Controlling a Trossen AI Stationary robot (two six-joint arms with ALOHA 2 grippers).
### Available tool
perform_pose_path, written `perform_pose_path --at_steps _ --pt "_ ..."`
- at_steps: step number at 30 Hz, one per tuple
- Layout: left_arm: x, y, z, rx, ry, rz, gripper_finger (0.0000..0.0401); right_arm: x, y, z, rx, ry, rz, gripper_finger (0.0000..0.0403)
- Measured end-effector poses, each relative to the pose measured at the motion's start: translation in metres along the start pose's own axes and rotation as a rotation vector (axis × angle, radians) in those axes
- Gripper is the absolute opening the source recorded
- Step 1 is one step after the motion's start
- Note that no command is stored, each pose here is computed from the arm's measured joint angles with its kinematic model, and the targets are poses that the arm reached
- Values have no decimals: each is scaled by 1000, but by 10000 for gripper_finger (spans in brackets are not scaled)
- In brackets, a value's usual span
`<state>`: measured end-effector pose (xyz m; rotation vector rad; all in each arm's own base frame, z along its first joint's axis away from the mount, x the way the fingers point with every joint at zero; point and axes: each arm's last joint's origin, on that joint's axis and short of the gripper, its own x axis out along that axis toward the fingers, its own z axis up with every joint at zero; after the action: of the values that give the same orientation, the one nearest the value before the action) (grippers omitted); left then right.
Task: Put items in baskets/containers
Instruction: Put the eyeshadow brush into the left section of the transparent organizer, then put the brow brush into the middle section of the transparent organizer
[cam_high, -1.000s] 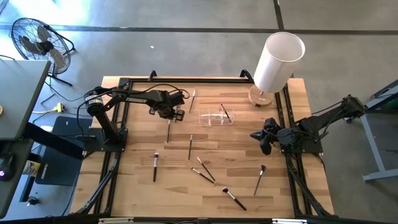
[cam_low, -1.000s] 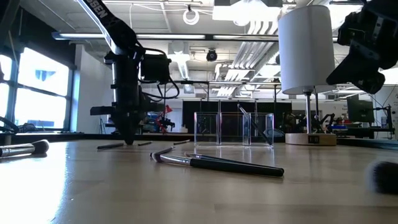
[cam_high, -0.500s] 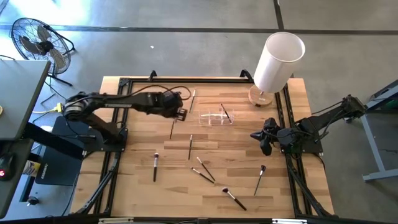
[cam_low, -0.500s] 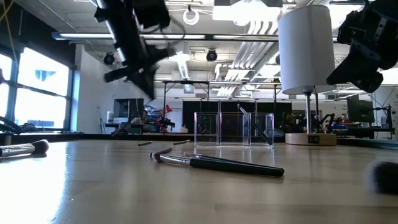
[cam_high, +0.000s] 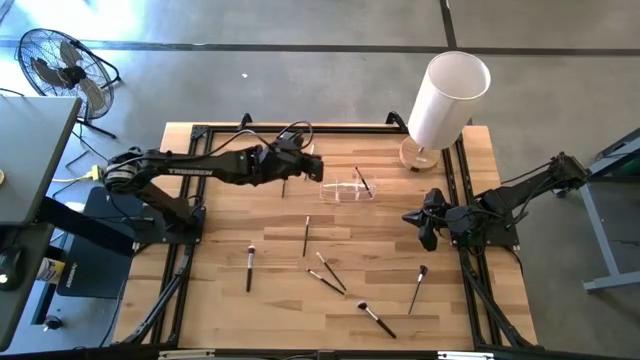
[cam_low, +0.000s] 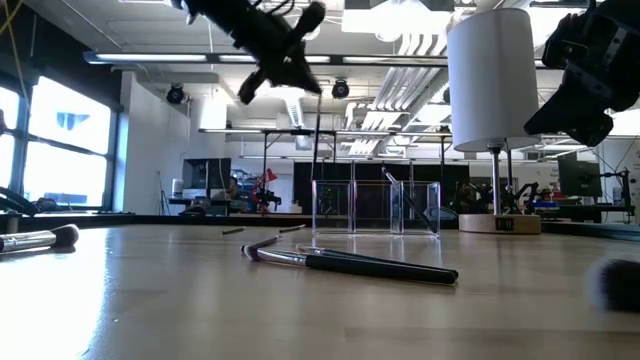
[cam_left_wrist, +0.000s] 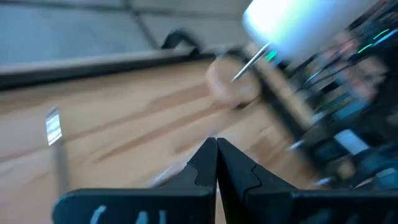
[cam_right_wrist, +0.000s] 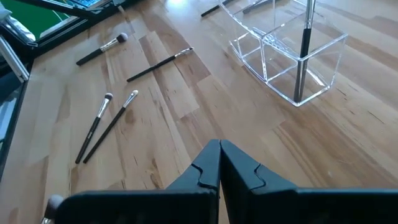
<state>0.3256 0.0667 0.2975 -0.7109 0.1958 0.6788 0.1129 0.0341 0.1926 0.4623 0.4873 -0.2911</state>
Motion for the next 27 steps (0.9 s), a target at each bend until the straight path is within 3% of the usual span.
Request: perform_pose_path --at_steps 12,20,27 --pt "6 1 -5 12 12 3 0 0 0 0 -5 4 7 2" --pt "13 0 -14 95 119 -82 2 0 0 0 -6 2 5 2" --pt "3 -14 -26 179 196 -187 2 0 0 0 -7 4 7 3"
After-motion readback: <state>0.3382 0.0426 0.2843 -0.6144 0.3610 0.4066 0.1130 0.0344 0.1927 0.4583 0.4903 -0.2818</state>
